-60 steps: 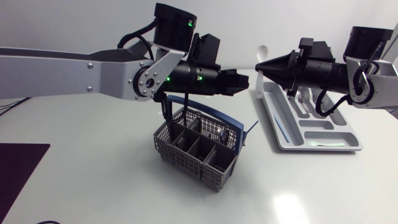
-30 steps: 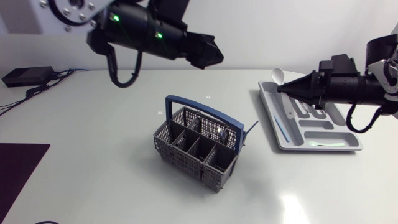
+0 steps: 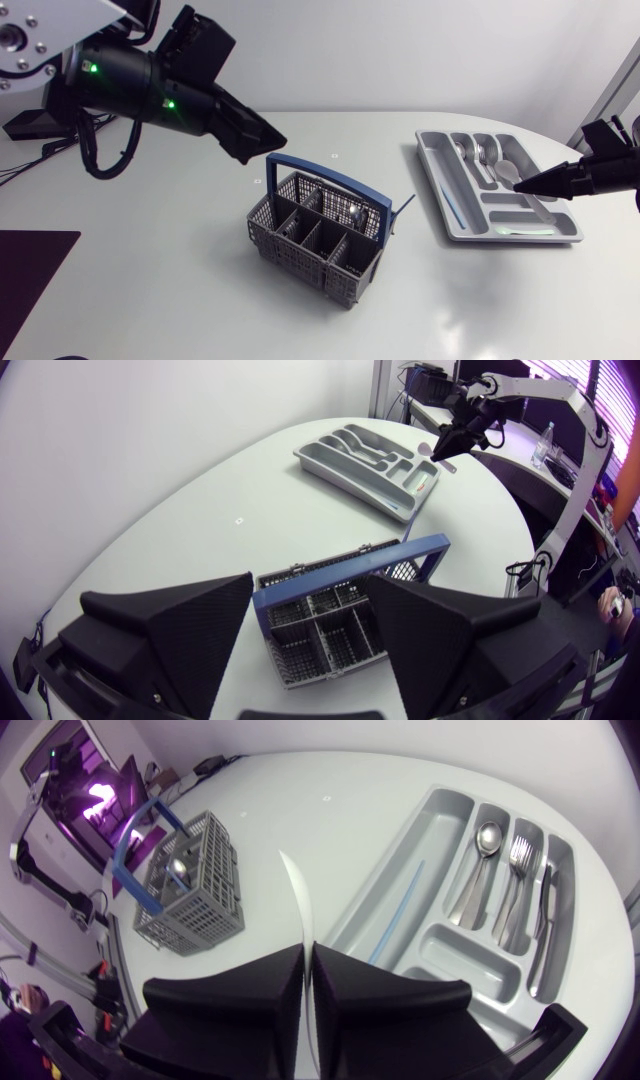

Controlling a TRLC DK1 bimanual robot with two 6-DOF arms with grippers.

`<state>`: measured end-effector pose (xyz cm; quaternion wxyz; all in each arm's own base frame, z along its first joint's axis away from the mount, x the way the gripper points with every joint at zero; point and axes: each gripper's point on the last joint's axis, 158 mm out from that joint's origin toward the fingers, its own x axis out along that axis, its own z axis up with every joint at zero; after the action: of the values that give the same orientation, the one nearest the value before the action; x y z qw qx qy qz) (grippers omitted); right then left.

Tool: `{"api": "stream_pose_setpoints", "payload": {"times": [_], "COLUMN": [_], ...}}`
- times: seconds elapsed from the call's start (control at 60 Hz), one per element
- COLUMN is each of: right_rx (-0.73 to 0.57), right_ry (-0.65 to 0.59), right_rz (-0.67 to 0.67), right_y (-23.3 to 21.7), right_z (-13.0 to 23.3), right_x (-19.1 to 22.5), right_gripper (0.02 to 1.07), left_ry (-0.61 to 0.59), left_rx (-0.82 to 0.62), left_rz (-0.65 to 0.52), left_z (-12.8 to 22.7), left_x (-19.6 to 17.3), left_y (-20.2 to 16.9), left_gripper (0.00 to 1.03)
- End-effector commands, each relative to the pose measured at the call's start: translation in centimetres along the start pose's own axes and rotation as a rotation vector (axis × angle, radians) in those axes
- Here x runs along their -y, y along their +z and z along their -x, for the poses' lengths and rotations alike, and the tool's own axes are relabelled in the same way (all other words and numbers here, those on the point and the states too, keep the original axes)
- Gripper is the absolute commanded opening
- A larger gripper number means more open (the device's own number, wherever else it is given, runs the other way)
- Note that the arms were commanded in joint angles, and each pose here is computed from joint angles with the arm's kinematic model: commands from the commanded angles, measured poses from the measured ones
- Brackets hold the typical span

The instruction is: Unload the cutlery basket into the drawer organizer.

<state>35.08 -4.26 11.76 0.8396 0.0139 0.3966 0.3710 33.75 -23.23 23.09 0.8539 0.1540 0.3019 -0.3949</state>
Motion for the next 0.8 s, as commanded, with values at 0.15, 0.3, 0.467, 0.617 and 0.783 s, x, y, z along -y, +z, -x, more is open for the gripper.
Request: {"api": "stream_pose_setpoints", "payload": {"times": [0.15,0.3,0.467,0.617,0.783], "right_rx": [-0.187,-0.329,-0.445,-0.503,-0.547], "right_ry": [-0.011,0.04,-0.06,-0.106,-0.128], "right_rz": [0.329,0.499,0.616,0.68,0.697], "right_y": [-4.2,-7.0,-9.2,-10.4,-12.0], "right_z": [-0.4,-0.8,-1.9,-3.1,-4.2], "right_x": [4.0,6.2,9.9,11.7,13.0], "right_gripper": [0.12,0.12,0.12,0.12,0.19], "left_ry": [-0.005,-0.006,-0.006,0.0,-0.01], "left_rx": [-0.071,-0.096,-0.119,-0.13,-0.158], "left_rz": [-0.03,-0.046,-0.056,-0.057,-0.052], "left_z": [-0.1,-0.2,0.0,0.4,0.3], "left_x": [0.4,0.7,0.9,1.0,1.6], "left_y": [-4.7,-6.8,-8.8,-10.2,-12.3], "left_gripper": [0.82,0.82,0.82,0.82,0.82]}}
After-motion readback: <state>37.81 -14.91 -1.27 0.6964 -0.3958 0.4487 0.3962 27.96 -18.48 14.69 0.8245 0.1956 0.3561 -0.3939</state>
